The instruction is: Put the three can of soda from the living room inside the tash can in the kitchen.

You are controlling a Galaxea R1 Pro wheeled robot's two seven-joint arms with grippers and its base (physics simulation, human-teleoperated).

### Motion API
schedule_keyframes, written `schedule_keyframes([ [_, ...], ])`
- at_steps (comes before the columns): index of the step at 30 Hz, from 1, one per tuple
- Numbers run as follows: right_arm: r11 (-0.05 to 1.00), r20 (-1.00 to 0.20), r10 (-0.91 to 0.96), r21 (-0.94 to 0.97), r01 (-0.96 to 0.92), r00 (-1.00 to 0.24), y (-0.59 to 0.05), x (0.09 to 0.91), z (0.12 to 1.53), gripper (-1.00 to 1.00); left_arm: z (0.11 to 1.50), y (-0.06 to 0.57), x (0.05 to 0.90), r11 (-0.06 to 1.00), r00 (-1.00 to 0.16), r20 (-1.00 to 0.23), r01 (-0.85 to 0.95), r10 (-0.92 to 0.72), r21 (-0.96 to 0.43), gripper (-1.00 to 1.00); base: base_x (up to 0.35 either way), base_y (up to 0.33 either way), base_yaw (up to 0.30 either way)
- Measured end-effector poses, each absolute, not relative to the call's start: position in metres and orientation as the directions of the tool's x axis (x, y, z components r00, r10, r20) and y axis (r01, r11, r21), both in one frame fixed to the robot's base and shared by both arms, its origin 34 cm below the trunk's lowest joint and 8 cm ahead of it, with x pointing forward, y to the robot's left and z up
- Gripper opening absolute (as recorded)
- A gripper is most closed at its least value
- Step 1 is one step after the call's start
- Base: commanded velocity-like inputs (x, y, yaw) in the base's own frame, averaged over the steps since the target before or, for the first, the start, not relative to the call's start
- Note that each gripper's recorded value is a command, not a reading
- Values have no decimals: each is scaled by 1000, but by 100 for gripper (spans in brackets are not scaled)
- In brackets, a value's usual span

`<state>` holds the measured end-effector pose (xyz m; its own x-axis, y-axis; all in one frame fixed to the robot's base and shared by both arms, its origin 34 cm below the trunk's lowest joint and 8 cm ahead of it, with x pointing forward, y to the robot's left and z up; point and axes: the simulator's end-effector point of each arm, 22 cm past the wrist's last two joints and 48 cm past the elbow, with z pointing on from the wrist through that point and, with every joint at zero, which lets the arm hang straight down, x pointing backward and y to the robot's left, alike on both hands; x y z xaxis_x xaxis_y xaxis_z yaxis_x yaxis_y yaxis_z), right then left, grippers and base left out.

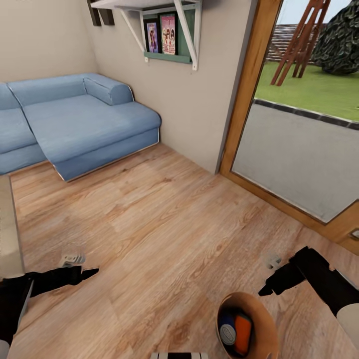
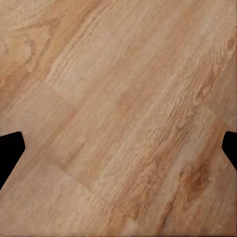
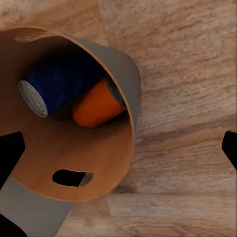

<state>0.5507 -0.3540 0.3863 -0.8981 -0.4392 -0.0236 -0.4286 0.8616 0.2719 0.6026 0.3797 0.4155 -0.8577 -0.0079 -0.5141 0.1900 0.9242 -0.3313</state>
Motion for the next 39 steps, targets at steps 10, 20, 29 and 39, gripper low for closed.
schedule_keyframes([
  [10, 859, -81, -428, 271, -434, -900, -346, 510, 410, 100, 395, 389, 585, 941, -866, -500, 169, 0, -293, 100, 0, 0, 0],
  [20, 851, -61, -443, 284, -441, -895, -342, 479, 427, 100, 367, 398, 553, 963, -877, -480, 134, 5, -235, 100, 0, 0, 0],
  [29, 835, -121, -456, 284, -471, -882, -359, 454, 437, 100, 359, 401, 530, 974, -875, -485, 124, 17, -189, 100, 0, 0, 0],
  [39, 818, -135, -500, 250, -517, -856, -358, 429, 441, 100, 357, 405, 505, 986, -871, -492, 98, 21, -132, 100, 0, 0, 0],
])
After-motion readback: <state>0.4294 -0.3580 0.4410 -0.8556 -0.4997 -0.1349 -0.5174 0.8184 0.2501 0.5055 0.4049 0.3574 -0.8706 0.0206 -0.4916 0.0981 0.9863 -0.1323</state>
